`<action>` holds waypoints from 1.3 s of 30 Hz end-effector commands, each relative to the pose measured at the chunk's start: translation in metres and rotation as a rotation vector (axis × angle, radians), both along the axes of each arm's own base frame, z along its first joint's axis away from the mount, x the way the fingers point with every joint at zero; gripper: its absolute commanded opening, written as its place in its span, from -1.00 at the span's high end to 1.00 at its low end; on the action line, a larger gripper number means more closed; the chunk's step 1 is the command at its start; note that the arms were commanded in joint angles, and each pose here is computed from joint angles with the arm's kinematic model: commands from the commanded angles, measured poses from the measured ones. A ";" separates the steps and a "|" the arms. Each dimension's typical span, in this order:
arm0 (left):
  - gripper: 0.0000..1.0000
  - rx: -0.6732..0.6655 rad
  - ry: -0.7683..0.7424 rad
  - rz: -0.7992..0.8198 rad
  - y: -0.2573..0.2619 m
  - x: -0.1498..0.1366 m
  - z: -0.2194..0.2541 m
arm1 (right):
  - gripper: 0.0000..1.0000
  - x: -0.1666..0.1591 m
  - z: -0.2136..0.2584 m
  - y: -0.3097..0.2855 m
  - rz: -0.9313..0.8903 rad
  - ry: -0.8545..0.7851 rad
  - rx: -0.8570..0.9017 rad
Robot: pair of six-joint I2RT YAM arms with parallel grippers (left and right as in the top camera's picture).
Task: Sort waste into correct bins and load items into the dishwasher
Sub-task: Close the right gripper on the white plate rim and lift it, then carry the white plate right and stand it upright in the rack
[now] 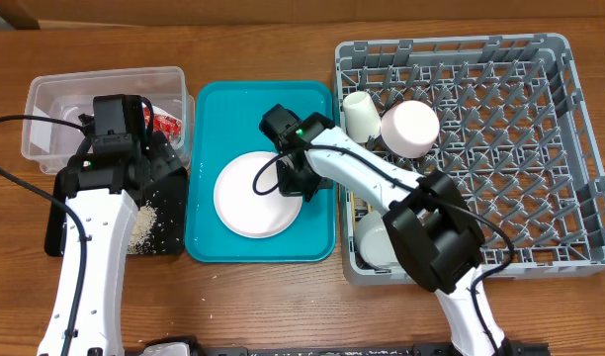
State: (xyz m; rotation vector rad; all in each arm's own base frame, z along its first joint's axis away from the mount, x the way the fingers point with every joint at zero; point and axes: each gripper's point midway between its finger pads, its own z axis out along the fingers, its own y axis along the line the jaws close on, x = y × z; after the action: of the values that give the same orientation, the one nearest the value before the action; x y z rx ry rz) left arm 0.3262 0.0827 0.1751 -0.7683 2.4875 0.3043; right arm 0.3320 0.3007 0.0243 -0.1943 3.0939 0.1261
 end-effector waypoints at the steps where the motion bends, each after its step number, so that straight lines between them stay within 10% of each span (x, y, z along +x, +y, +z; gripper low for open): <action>1: -1.00 0.000 -0.018 -0.008 0.000 0.002 0.007 | 0.92 0.022 0.084 0.000 -0.016 -0.194 0.058; 18: -1.00 0.000 -0.018 -0.008 0.000 0.002 0.007 | 0.92 -0.007 0.271 -0.221 -0.231 -0.677 -0.731; 39: -1.00 0.001 -0.018 -0.008 0.001 0.002 0.007 | 0.92 -0.022 0.220 -0.342 -0.433 -0.383 -0.961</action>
State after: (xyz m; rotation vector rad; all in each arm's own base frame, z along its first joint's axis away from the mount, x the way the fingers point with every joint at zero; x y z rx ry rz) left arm 0.3261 0.0828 0.1751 -0.7688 2.4873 0.3044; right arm 0.3164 -0.0381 0.2483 0.3837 2.4758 -1.2032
